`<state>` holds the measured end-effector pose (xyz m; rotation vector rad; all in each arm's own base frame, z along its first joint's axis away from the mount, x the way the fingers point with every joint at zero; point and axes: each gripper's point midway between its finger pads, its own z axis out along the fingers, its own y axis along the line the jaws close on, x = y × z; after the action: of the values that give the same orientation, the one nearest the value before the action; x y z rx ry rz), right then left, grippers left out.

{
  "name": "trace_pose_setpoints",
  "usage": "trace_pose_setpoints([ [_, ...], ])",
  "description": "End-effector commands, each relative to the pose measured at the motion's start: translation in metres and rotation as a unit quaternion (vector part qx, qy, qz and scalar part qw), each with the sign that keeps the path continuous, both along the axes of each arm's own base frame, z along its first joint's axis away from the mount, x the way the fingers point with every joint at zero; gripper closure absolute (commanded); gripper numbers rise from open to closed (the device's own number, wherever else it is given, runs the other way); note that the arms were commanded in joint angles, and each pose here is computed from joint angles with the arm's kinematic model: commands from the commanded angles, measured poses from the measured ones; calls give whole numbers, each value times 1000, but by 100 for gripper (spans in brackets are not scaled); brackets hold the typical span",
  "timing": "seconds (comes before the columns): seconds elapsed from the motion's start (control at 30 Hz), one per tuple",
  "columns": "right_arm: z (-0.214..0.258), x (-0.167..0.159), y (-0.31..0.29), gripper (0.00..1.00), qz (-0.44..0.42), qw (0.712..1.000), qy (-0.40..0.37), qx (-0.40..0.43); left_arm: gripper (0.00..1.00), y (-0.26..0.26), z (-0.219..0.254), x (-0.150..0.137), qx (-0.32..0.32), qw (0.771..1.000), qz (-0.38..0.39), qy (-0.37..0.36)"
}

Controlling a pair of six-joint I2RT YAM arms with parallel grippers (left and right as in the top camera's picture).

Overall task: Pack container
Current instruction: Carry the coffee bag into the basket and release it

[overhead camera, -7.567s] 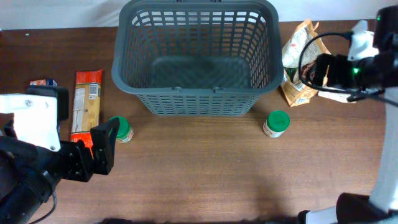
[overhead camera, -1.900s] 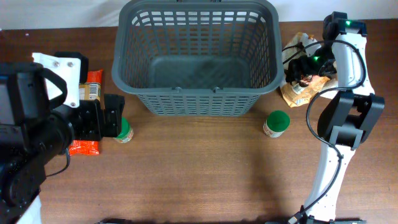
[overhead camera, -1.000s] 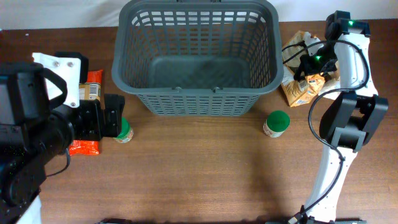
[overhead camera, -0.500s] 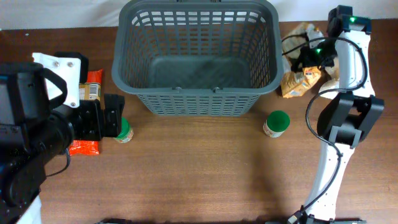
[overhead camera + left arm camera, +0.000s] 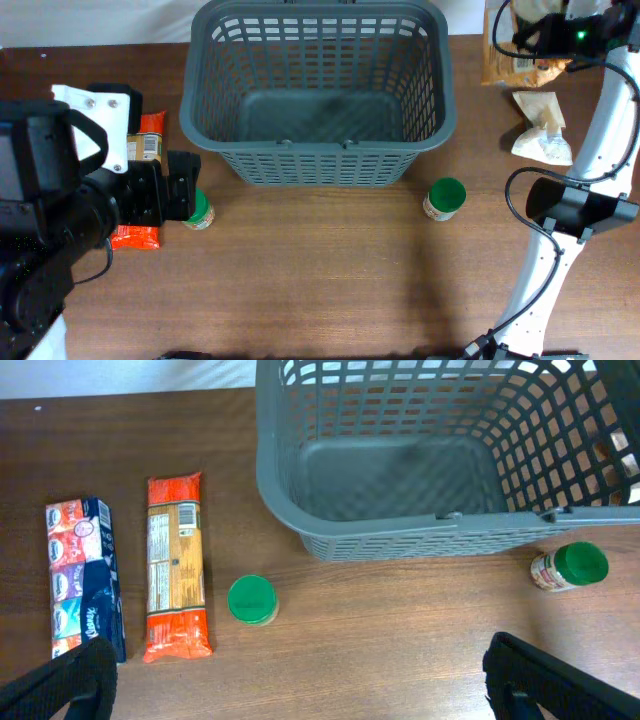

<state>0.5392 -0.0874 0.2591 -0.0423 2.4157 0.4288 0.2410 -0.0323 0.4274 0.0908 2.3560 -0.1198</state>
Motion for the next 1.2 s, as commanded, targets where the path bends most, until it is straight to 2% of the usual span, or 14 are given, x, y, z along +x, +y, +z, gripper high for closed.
trace_pose_setpoints([
  [0.0, 95, -23, 34, 96, 45, 993, -110, 25, 1, 1, -1, 1, 10, 1000, -4, 1],
  [0.33, 187, -64, 94, 96, 105, 970, -219, 3, 1, 1, -1, 0, 10, 1000, -3, 1],
  [0.57, 229, -92, 139, 96, 149, 950, -273, -3, 1, 1, 0, 0, 9, 1000, -4, -1],
  [0.8, 219, -102, 189, 96, 193, 949, -251, 2, 1, 1, 0, 0, 10, 1000, -3, -1],
  [1.17, 160, -98, 242, 96, 195, 959, -168, -117, 1, 1, 0, 0, 10, 1000, -3, -1],
])
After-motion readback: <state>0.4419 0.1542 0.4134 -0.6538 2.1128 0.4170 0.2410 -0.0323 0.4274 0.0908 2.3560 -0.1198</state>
